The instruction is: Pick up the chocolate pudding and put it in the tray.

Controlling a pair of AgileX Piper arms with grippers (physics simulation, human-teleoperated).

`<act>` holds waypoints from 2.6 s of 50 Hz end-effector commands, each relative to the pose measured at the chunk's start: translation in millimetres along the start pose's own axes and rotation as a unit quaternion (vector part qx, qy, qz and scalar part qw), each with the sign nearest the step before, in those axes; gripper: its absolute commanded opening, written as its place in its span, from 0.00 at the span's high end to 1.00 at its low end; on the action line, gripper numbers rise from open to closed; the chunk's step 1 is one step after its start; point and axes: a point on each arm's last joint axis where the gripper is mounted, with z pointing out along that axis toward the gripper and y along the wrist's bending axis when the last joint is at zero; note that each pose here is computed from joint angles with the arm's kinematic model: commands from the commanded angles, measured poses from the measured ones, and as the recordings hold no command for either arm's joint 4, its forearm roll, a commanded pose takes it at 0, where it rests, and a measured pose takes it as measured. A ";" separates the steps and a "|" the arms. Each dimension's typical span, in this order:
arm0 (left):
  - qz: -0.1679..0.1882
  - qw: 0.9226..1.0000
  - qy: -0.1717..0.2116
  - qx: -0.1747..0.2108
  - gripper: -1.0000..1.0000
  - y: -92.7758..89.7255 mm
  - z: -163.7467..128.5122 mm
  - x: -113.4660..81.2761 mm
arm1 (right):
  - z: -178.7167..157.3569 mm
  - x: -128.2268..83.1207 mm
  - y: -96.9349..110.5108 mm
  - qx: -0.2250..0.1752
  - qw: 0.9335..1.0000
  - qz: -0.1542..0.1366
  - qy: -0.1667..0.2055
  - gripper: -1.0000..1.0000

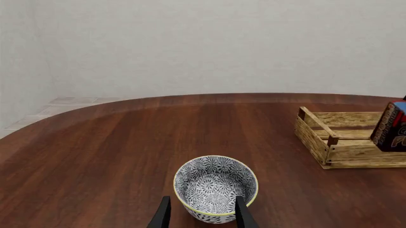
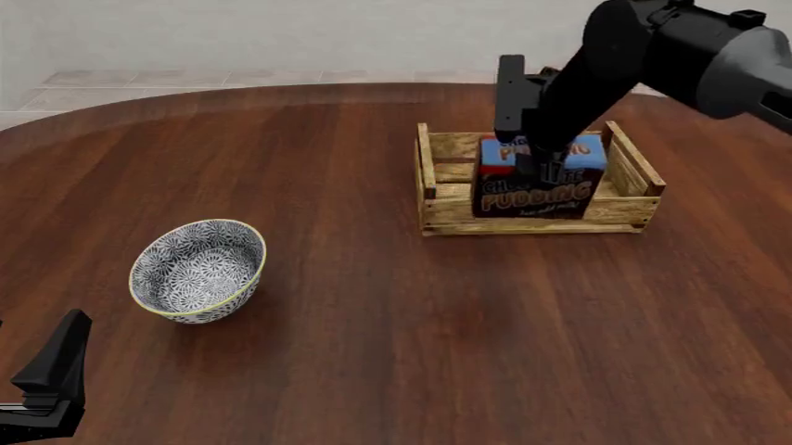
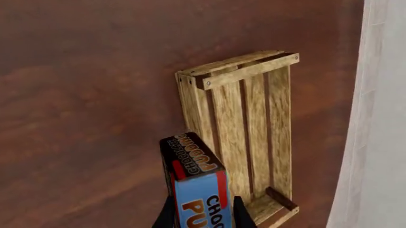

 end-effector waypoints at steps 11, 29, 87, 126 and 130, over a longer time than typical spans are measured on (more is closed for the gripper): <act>0.000 1.000 0.000 0.000 0.00 0.0 0.0 0.0 | -27.2 35.7 -37.6 0.071 0.997 0.012 0.009 1.00; 0.000 1.000 0.000 0.000 0.00 0.0 0.0 0.0 | -3.6 23.4 -51.9 0.082 0.997 -0.011 0.000 1.00; 0.000 1.000 0.000 0.000 0.00 0.0 0.0 0.0 | 89.6 25.9 -80.2 0.094 0.996 -0.003 0.000 1.00; 0.000 1.000 0.000 0.000 0.00 0.0 0.0 0.0 | 126.5 15.7 -72.1 0.075 0.997 0.006 -0.004 1.00; 0.000 1.000 0.000 0.000 0.00 0.0 0.0 0.0 | 128.2 12.2 -70.6 0.073 0.997 0.006 -0.006 1.00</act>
